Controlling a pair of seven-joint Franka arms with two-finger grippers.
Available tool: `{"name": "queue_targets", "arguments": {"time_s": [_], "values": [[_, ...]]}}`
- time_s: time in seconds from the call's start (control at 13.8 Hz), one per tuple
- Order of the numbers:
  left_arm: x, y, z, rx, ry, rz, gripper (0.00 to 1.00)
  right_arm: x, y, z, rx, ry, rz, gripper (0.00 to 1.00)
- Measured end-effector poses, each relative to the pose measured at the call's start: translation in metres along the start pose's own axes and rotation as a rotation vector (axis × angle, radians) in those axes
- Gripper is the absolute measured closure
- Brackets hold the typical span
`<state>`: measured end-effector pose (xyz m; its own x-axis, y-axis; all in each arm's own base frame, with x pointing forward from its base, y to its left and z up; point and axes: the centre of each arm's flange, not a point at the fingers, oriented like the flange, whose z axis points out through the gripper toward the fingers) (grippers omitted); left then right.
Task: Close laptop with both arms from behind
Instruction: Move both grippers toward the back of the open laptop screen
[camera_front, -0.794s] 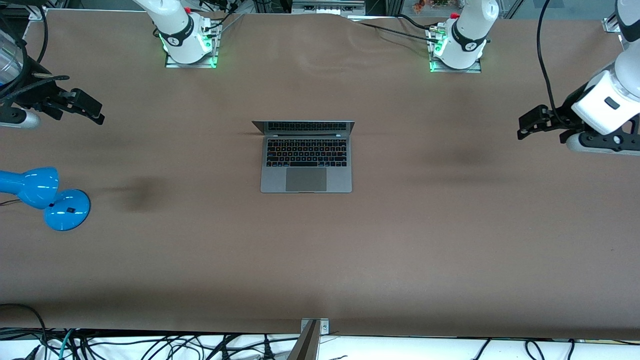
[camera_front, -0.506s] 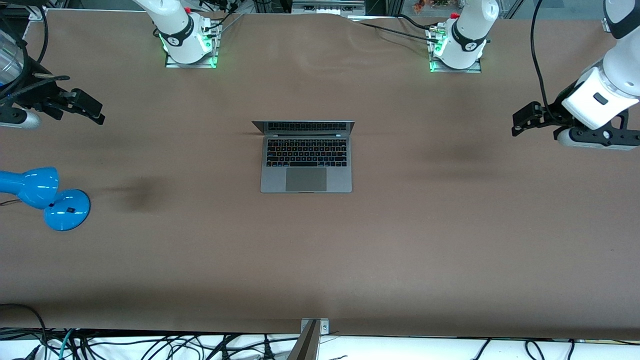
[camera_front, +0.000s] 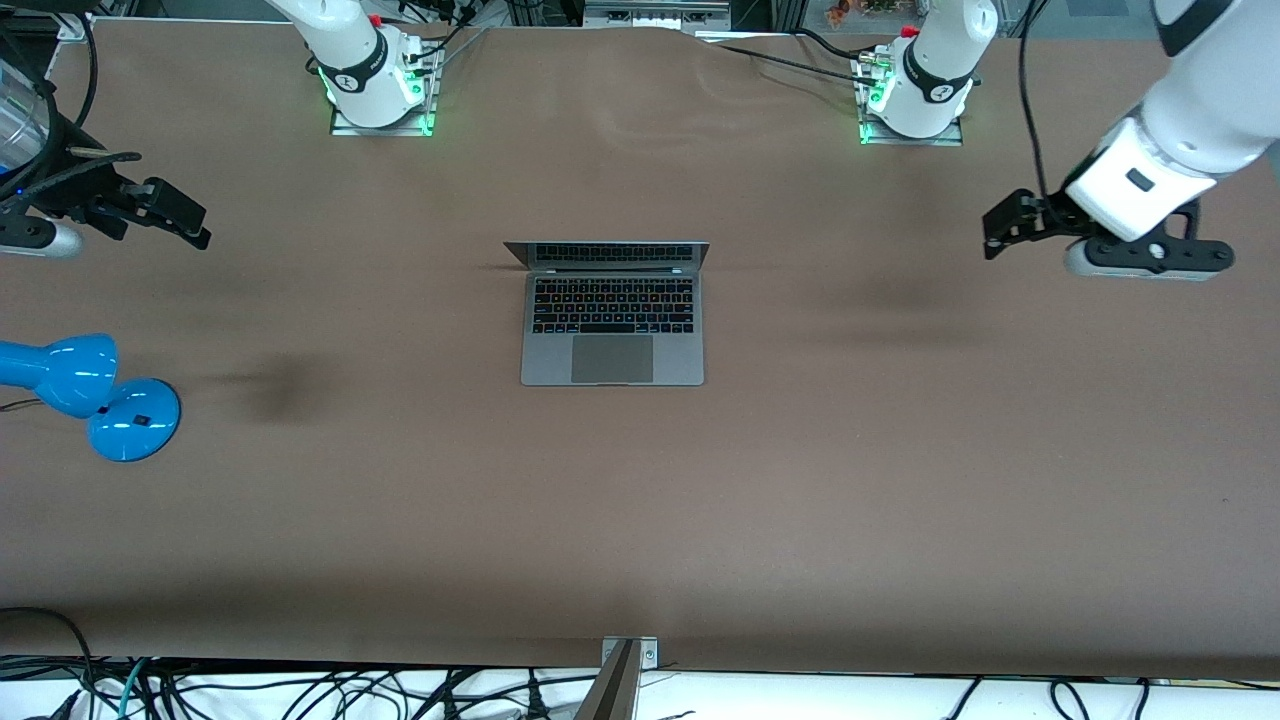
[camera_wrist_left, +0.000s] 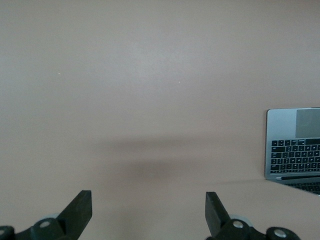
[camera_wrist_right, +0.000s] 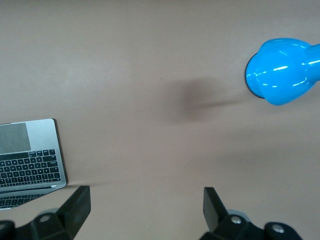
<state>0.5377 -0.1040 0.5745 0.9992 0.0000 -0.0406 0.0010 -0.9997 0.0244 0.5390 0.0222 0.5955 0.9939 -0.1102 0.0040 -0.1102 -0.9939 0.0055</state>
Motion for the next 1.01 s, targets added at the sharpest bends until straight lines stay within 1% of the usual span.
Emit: {"name": "queue_targets", "arguments": {"time_s": [0.22, 0.43, 0.72, 0.87, 1.01], "values": [[-0.009, 0.039, 0.005, 0.002, -0.01, 0.001, 0.0, 0.0, 0.0, 0.001, 0.0, -0.002, 0.0, 0.0], [-0.017, 0.064, 0.013, -0.052, -0.044, -0.046, 0.0, -0.001, 0.0, 0.002, -0.002, -0.01, -0.001, 0.0], [-0.02, 0.081, 0.021, -0.058, -0.067, -0.081, 0.0, -0.01, -0.019, 0.032, -0.015, -0.08, -0.036, 0.0], [-0.03, 0.109, 0.026, -0.05, -0.077, -0.088, 0.0, -0.018, -0.043, 0.046, -0.024, -0.108, -0.081, 0.0], [-0.039, 0.134, 0.034, -0.046, -0.098, -0.088, 0.0, -0.03, -0.08, 0.054, -0.036, -0.123, -0.15, 0.0]]}}
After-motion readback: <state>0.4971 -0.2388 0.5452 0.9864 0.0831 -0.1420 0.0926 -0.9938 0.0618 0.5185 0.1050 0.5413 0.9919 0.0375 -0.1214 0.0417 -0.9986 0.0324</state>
